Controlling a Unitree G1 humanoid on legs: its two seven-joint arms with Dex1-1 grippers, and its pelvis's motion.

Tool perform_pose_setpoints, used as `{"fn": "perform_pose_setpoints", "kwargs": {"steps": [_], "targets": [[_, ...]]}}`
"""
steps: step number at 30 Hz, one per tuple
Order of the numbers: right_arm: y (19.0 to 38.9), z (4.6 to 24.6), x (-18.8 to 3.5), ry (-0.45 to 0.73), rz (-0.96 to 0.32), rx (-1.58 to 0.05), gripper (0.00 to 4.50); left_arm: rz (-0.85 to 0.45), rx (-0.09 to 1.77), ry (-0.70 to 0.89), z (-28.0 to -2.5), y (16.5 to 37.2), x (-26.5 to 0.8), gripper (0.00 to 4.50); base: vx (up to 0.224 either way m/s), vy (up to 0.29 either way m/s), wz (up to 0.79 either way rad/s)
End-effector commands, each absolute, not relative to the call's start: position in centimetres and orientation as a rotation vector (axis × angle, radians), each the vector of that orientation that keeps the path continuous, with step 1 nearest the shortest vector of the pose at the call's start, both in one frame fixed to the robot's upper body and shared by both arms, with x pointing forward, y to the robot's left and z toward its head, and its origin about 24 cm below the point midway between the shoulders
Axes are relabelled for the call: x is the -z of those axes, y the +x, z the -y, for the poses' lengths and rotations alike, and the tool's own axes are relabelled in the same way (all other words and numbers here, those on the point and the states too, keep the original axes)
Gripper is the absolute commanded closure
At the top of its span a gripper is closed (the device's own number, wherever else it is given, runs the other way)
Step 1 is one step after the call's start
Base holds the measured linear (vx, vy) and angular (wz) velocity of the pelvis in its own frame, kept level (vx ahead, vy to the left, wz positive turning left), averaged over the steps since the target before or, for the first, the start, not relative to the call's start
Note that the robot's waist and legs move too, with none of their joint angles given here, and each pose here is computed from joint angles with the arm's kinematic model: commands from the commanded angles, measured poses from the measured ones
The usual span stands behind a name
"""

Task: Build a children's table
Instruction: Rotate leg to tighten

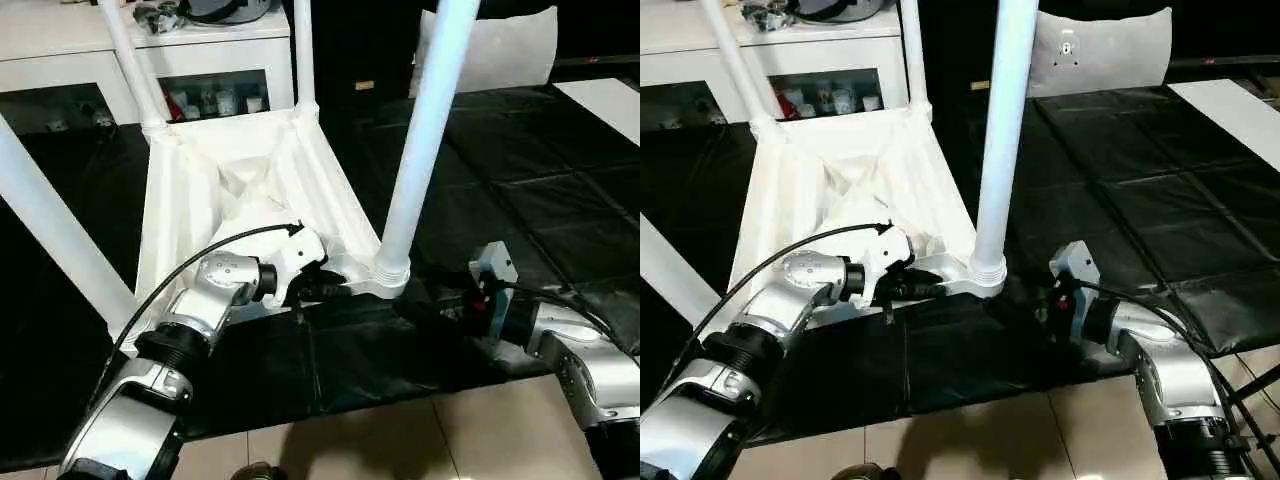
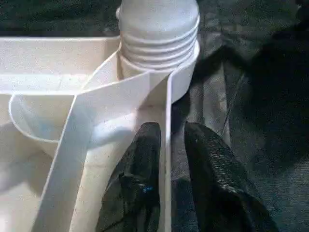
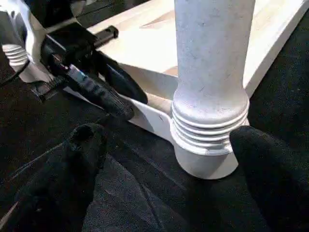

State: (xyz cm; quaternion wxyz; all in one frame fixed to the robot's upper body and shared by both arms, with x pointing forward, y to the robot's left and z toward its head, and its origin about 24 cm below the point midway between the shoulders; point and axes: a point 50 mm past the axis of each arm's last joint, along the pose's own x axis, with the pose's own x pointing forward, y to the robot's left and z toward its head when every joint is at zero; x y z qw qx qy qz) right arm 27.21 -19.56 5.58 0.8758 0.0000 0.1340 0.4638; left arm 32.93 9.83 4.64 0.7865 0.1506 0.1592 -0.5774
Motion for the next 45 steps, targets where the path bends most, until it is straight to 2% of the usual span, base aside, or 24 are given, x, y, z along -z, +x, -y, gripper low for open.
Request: {"fn": "perform_pose_setpoints", "kwargs": {"steps": [1, 5, 11, 14, 17, 18, 22, 28, 33, 34, 37, 40, 41, 42, 44, 45], "targets": [[27.3, 19.5, -6.4, -0.006, -0.244, -0.985, 0.00, -0.386, 1.206, 0.383, -10.4, 33.3, -4.2, 3.59, 0.000, 0.000, 0.00], [27.4, 19.5, -6.4, -0.005, -0.238, -0.985, 0.00, -0.413, 1.168, 0.455, -11.1, 33.4, -3.8, 3.59, 0.000, 0.000, 0.00], [27.2, 19.3, -6.5, 0.004, -0.236, -1.004, 0.00, -0.415, 1.148, 0.404, -11.3, 33.7, -4.0, 3.59, 0.000, 0.000, 0.00], [27.2, 19.3, -6.5, 0.004, -0.234, -1.003, 0.00, -0.436, 1.171, 0.425, -11.4, 33.5, -3.8, 3.95, 0.000, 0.000, 0.00], [27.3, 19.3, -6.5, 0.001, -0.234, -1.002, 0.00, -0.469, 1.202, 0.437, -11.4, 33.3, -3.4, 4.03, 0.000, 0.000, 0.00], [27.4, 19.4, -6.6, -0.003, -0.233, -1.001, 0.00, -0.481, 1.217, 0.441, -11.4, 33.1, -3.4, 4.20, 0.000, 0.000, 0.00], [27.9, 19.6, -7.0, -0.024, -0.223, -0.991, 0.00, -0.485, 1.241, 0.449, -11.3, 33.1, -3.4, 4.41, 0.000, 0.000, 0.00], [29.1, 20.0, -7.8, -0.102, -0.200, -1.030, 0.00, -0.480, 1.332, 0.502, -11.5, 32.9, -3.9, 4.46, 0.000, 0.000, 0.00], [29.7, 20.0, -8.4, -0.163, -0.195, -1.107, 0.00, -0.399, 1.507, 0.519, -11.1, 31.9, -4.9, 4.46, 0.000, 0.000, 0.00], [29.8, 19.9, -8.6, -0.161, -0.211, -1.174, 0.18, -0.398, 1.602, 0.556, -11.1, 31.2, -5.1, 4.49, 0.000, 0.000, 0.00], [29.7, 19.8, -8.6, -0.150, -0.234, -1.237, 0.28, -0.402, 1.658, 0.596, -11.0, 30.7, -5.1, 4.50, 0.000, 0.000, 0.00], [29.8, 19.2, -8.4, -0.153, -0.268, -1.315, 0.68, -0.411, 1.696, 0.651, -10.9, 30.4, -5.0, 4.50, 0.000, 0.000, 0.00], [29.8, 19.2, -8.4, -0.153, -0.268, -1.315, 0.68, -0.411, 1.696, 0.651, -10.9, 30.4, -5.0, 4.50, 0.000, 0.000, 0.00], [29.9, 19.0, -8.4, -0.154, -0.271, -1.328, 0.87, -0.413, 1.698, 0.658, -10.9, 30.4, -5.0, 4.50, 0.000, 0.000, 0.00], [30.0, 18.8, -8.3, -0.150, -0.279, -1.356, 0.87, -0.413, 1.702, 0.674, -10.8, 30.4, -4.9, 4.50, 0.000, 0.000, 0.00], [29.9, 18.4, -8.1, -0.144, -0.292, -1.390, 1.06, -0.410, 1.695, 0.683, -10.8, 30.5, -4.9, 4.50, 0.000, 0.000, 0.00]]}}
